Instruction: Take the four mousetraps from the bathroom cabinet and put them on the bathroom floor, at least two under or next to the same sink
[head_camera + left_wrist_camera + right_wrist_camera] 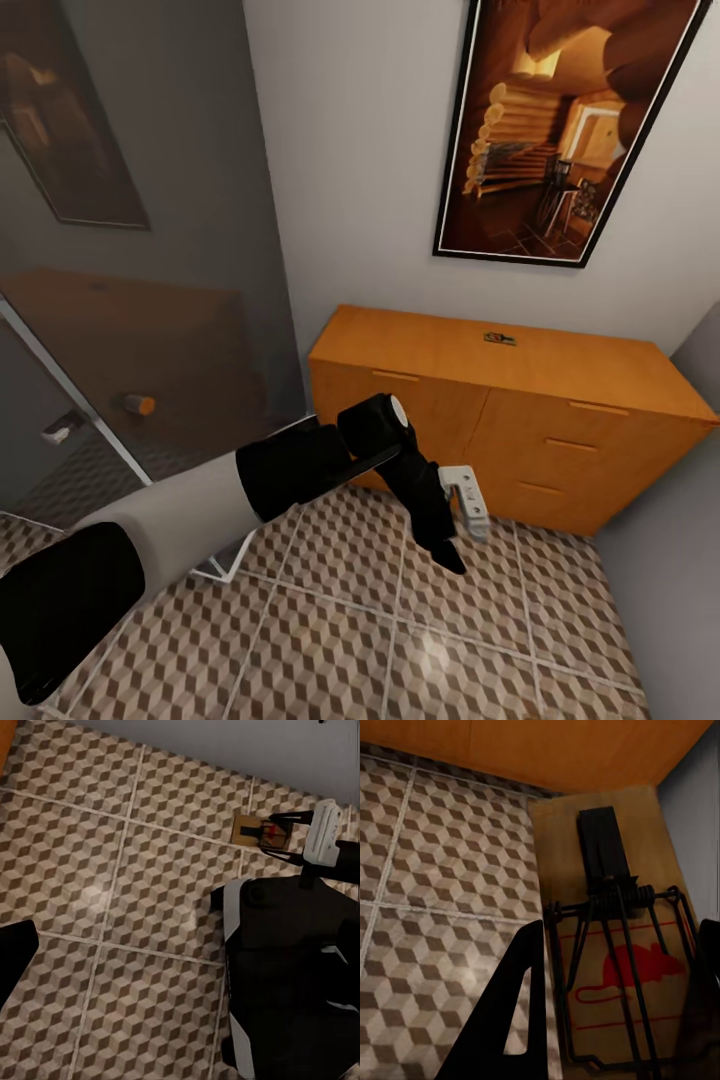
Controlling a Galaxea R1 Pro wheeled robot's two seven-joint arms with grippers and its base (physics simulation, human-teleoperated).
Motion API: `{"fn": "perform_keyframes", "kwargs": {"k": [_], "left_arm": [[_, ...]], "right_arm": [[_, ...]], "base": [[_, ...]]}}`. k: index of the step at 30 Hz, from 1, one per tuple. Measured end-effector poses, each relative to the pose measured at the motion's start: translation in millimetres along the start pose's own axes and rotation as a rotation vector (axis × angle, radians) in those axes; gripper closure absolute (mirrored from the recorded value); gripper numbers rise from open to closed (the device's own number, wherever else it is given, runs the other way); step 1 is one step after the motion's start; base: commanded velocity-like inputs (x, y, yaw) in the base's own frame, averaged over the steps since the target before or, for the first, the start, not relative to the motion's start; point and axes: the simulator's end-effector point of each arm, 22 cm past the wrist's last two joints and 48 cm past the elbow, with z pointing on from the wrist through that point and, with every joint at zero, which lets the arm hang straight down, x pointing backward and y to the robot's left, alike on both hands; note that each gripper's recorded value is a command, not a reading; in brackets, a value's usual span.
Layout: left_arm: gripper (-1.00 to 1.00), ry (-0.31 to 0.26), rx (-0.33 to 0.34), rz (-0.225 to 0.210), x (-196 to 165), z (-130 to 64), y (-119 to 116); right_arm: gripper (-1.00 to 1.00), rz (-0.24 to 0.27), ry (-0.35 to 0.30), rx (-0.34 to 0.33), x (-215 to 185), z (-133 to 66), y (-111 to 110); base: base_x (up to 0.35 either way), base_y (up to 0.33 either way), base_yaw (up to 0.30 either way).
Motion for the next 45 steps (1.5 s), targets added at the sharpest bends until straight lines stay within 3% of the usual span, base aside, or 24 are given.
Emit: {"fn": "perform_keyframes", "kwargs": {"k": [22,36,39,42,43,45], "left_arm": [[-1.00,0.029,-0.008,0.019,4,-3.4,-7],[-1.00,0.049,-0.018,0.029,8,-5.2,-9],[-1.00,0.050,-0.019,0.029,8,-5.7,-9],[-1.00,0.049,-0.020,0.030,8,-5.9,-9],[-1.00,0.049,-0.020,0.031,8,-6.0,-10],[-1.00,0.049,-0.020,0.031,8,-5.9,-10]], "right_arm": [[1.00,0.003,0.005,-0.013,-4,-0.9,10],[1.00,0.006,0.008,-0.026,-6,-2.0,18],[1.00,-0.026,0.055,-0.031,4,-3.2,21],[1.00,-0.087,0.149,-0.065,24,-7.0,30],[1.00,-0.111,0.254,-0.146,47,-14.0,47],[1.00,-0.091,0.306,-0.179,58,-17.9,53]], "base": [[0.003,0.008,-0.228],[0.065,0.220,-0.181],[0.024,0.215,-0.052],[0.007,0.112,-0.015],[0.002,0.029,-0.004],[0.001,0.017,-0.002]]}}
